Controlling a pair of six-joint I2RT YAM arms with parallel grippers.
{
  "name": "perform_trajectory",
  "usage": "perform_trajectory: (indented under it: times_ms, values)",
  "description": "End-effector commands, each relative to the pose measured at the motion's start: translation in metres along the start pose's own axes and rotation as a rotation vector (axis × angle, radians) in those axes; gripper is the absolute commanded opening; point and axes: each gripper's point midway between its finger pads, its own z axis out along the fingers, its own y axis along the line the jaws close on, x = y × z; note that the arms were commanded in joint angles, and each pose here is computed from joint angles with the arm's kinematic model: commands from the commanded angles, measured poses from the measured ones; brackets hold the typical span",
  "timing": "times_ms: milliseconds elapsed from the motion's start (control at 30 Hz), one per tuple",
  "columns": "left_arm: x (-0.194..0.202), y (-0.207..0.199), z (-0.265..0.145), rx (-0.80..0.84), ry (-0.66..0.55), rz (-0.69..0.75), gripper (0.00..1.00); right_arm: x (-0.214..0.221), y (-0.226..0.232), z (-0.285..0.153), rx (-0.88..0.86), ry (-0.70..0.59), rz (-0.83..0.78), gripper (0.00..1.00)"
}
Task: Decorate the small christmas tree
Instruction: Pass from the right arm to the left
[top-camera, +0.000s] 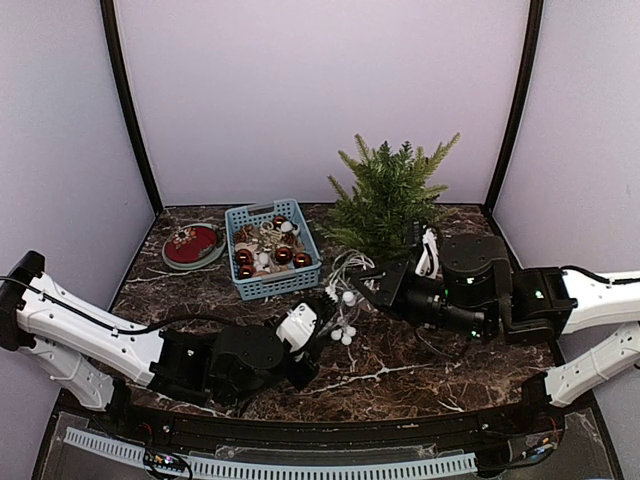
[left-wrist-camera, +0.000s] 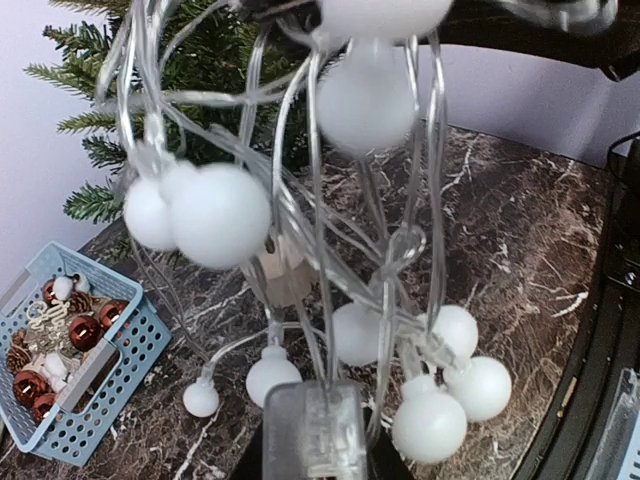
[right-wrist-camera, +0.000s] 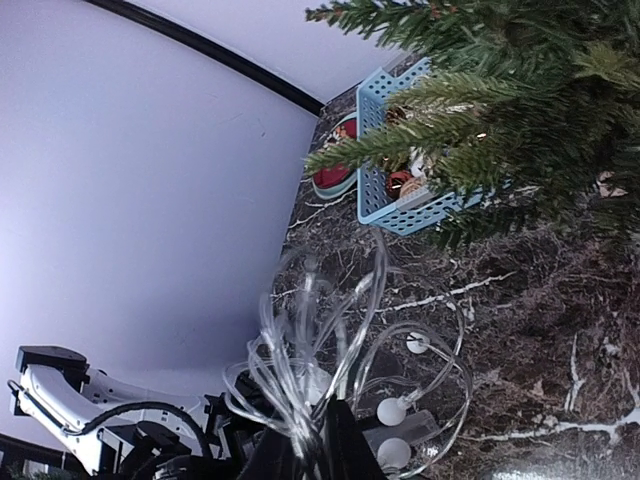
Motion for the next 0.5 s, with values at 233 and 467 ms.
perform_trajectory:
  times_ms: [233,467]
  values:
    - [0.044,-0.03,-0.046,0.331,0.379,-0.072,0.16,-0.005,-0.007,-0.044,-0.057,0.058,-0.134,0.66]
    - [0.041,-0.044,-0.057,0.48,0.49,-0.1,0.16,0.036,-0.005,-0.041,-0.241,0.171,-0.302,0.76]
